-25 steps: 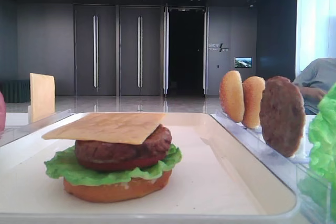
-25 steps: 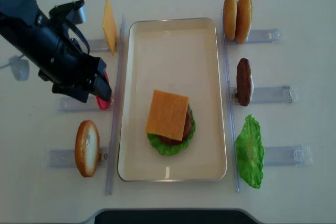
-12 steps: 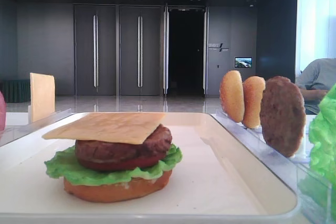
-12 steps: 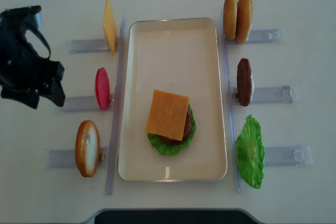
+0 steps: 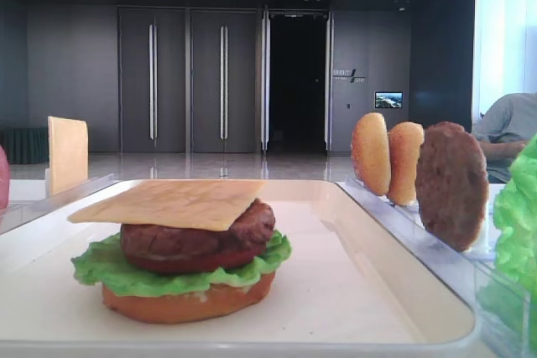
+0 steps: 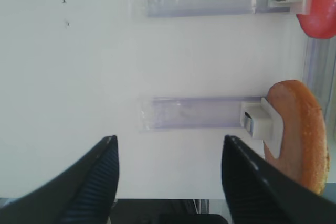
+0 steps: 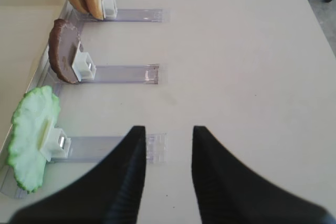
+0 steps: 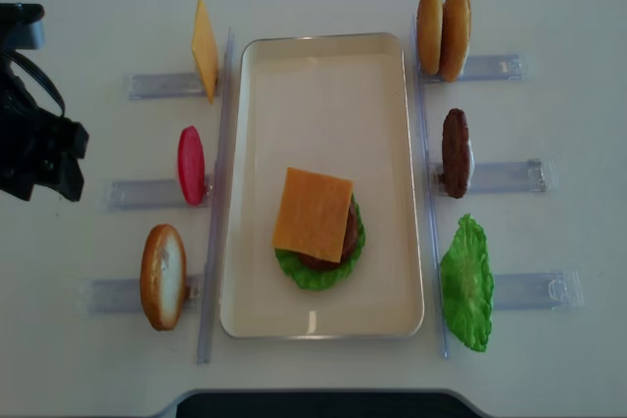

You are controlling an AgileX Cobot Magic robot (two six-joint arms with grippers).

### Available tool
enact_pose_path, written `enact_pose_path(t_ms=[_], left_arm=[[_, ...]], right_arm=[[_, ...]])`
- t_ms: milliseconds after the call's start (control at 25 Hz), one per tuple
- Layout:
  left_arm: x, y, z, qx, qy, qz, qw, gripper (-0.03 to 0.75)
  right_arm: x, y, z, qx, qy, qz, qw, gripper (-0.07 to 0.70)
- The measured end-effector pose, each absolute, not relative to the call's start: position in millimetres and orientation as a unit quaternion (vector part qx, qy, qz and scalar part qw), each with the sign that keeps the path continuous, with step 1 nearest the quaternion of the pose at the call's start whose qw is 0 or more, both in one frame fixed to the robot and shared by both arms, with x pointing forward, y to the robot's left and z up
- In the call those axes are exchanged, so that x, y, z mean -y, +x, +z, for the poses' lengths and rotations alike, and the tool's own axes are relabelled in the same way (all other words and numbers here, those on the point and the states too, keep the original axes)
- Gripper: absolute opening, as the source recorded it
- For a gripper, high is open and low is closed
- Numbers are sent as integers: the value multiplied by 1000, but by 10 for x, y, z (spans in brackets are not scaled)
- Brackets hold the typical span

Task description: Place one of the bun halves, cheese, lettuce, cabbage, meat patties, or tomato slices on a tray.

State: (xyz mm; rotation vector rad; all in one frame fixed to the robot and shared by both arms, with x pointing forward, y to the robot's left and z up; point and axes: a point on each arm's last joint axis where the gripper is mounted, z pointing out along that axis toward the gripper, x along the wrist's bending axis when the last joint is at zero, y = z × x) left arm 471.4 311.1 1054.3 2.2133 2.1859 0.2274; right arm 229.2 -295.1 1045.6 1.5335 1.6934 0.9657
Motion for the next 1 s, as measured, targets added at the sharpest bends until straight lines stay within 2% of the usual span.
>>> enact_pose_path(t_ms=[160,480,760,1000], left_arm=[[-3091,4692,10574,-699,712,70,23,463],[-3030,4290,10862,-687,713,102,96,463],[-2991,3646,10876,-679,707,129,148,463],[-2981,3156,10795,-667,699,171,191,463]], right_arm=[[2951,2292,10456,-646,585,368,325,241],[2951,2292,10456,-646,585,368,325,241],[2951,2292,10456,-646,585,368,325,241],[2951,2292,10456,-646,585,368,325,241]])
